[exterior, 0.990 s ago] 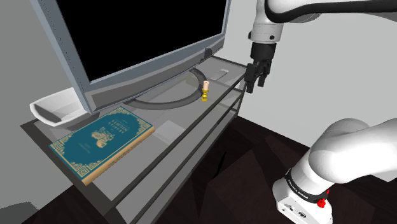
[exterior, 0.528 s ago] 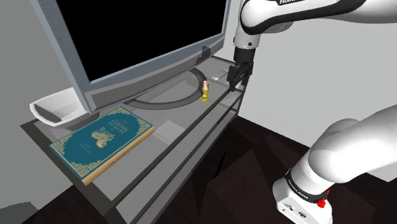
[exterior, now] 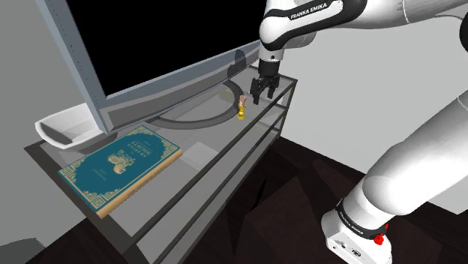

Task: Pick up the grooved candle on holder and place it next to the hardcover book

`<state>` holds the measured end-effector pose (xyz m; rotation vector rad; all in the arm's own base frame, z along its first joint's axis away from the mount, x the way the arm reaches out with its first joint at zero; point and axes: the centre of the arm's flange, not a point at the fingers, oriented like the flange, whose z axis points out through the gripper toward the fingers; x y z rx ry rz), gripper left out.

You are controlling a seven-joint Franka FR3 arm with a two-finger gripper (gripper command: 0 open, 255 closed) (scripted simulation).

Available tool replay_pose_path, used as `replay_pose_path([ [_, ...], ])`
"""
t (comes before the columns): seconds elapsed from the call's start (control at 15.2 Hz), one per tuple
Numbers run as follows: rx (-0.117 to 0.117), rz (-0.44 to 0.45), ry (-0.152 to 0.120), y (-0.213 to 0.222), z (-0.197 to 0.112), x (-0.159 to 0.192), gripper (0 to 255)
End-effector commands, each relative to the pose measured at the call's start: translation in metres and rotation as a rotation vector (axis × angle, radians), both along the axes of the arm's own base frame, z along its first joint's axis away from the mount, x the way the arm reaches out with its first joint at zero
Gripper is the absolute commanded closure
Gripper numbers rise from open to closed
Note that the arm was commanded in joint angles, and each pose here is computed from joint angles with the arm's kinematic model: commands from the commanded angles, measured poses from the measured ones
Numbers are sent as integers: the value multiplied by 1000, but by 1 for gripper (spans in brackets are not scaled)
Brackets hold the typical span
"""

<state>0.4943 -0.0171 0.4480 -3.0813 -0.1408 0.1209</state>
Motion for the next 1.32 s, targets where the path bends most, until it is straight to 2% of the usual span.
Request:
replay_pose_path([
  [0.0, -4, -6, -15, -2, -9, 22, 0],
  [0.73, -25, -39, -93, -25, -54, 146, 0],
  [1.25, -25, -40, -93, -24, -94, 147, 0],
])
